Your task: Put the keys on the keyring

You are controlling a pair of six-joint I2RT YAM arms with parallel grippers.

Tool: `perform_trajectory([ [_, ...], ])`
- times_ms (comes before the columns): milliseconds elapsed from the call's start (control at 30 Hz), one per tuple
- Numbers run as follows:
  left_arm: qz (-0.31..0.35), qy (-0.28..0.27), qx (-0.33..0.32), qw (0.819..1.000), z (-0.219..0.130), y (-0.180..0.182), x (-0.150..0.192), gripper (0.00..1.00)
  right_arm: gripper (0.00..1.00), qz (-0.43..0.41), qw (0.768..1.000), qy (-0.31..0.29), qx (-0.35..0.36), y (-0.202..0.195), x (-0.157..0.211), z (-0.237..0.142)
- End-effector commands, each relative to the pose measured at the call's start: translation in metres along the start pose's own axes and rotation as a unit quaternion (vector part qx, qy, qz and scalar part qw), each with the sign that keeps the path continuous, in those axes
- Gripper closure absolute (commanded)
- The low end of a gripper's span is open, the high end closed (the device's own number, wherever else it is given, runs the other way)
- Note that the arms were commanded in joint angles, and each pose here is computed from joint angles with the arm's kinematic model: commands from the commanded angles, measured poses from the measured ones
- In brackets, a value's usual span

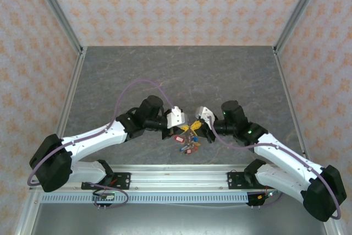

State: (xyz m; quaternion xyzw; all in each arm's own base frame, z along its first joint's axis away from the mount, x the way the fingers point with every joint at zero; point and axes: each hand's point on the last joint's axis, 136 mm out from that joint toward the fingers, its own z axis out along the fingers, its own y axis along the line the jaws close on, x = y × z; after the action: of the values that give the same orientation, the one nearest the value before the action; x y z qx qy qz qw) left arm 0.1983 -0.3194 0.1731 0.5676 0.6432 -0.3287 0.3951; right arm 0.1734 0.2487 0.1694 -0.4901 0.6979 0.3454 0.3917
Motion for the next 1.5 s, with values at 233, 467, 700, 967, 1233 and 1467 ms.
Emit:
perform_trajectory([
  [233, 0.033, -0.066, -0.021, 0.997, -0.012, 0.004, -0.033, 1.0, 0.97, 0.043, 0.998, 0.017, 0.047, -0.017, 0.02, -0.003],
  [467, 0.031, -0.061, -0.025, 0.997, -0.009, 0.006, -0.03, 1.0, 0.96, 0.064, 0.996, 0.036, 0.054, -0.02, 0.029, -0.003],
  [700, 0.027, -0.059, -0.033, 0.997, -0.006, 0.01, -0.026, 1.0, 0.96, 0.098, 0.991, 0.053, 0.068, -0.025, 0.034, -0.003],
  [967, 0.023, -0.075, -0.042, 0.996, -0.007, 0.013, -0.031, 1.0, 0.94, 0.124, 0.987, 0.059, 0.089, -0.032, 0.036, -0.004],
  [1233, 0.023, -0.073, -0.034, 0.997, -0.006, 0.011, -0.031, 1.0, 0.83, 0.118, 0.987, 0.063, 0.085, -0.033, 0.029, -0.005],
  [1467, 0.025, -0.056, -0.031, 0.998, -0.005, 0.01, -0.026, 1.0, 0.75, 0.006, 0.999, 0.028, 0.041, -0.012, -0.001, -0.018],
])
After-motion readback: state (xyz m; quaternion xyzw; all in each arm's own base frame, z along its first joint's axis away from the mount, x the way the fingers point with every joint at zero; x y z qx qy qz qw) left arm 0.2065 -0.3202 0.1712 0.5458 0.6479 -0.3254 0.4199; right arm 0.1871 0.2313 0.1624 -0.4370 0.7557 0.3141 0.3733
